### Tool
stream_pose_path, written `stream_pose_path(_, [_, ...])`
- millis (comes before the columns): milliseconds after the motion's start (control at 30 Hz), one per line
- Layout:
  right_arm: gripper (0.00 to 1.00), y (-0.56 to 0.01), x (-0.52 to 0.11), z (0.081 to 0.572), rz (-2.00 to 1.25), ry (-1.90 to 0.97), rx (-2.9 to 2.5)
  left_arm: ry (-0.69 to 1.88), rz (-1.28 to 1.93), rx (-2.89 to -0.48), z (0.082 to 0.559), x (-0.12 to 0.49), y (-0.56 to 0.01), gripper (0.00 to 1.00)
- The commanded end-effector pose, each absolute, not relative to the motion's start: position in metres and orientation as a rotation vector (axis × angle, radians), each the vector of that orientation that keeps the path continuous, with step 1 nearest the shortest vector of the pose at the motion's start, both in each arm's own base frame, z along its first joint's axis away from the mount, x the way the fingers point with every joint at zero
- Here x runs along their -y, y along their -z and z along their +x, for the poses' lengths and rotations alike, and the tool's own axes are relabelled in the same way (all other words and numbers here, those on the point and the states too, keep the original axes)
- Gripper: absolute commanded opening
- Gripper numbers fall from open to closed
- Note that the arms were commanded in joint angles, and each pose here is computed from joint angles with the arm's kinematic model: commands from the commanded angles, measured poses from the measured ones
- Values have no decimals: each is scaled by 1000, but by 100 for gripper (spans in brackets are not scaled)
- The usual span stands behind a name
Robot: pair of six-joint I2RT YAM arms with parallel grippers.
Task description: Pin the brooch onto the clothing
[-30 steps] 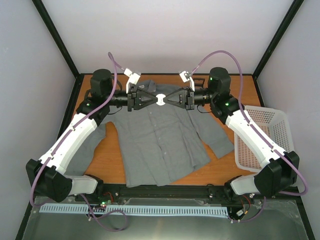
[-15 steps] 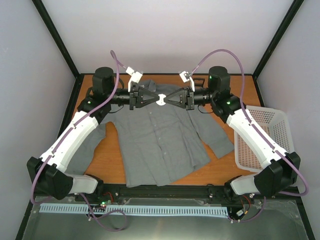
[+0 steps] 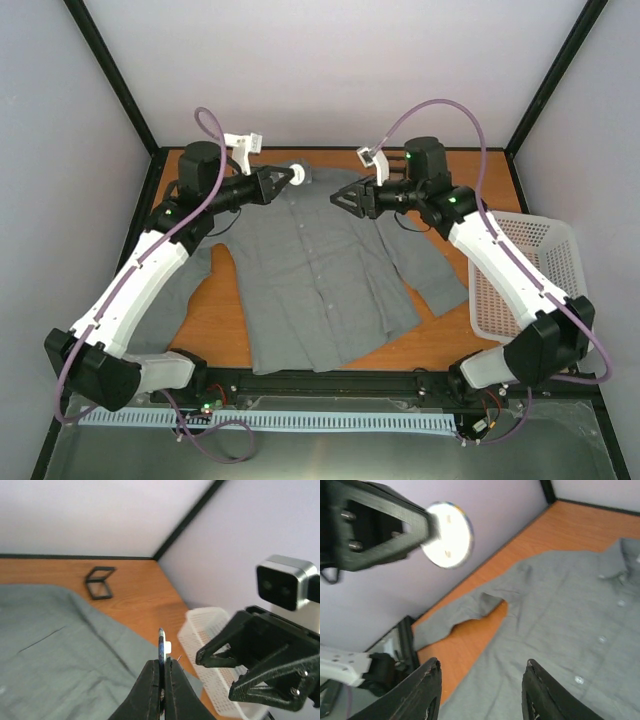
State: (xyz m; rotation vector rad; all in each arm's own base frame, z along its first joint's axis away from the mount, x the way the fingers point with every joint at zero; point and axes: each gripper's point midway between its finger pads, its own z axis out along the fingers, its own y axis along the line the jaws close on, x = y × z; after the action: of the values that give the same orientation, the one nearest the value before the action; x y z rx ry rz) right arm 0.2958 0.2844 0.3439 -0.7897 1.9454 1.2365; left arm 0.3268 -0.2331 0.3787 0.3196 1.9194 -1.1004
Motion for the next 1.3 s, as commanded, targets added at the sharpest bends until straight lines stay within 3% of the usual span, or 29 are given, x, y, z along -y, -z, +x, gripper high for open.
stream_pose_path(0, [44,-294,-289,329,-734,-1044,-2078,899,12,-2046,352,189,-347,1])
stream_pose_path(267, [41,-240,-326,381,-689,-852,-2103,861,-246,-2128,370,131,-308,1])
stream_pose_path(567, [43,-162,-397,430,-776,-576,-2164,701,-295,-2142,379,73,-262,1])
stream_pose_path(800, [43,-118,-443,455,-889,-504,-2197,853,-366,-2230,350,65,-222,1])
stream_pose_path(967, [62,-91,-469,460,-993,-412,-2216,794,-457,-2204,334,52,-228,1])
stream_pose_path(1267, [71,-40,-480,455,-1037,-384,-2285,815,-451,-2243,316,58,-205,1])
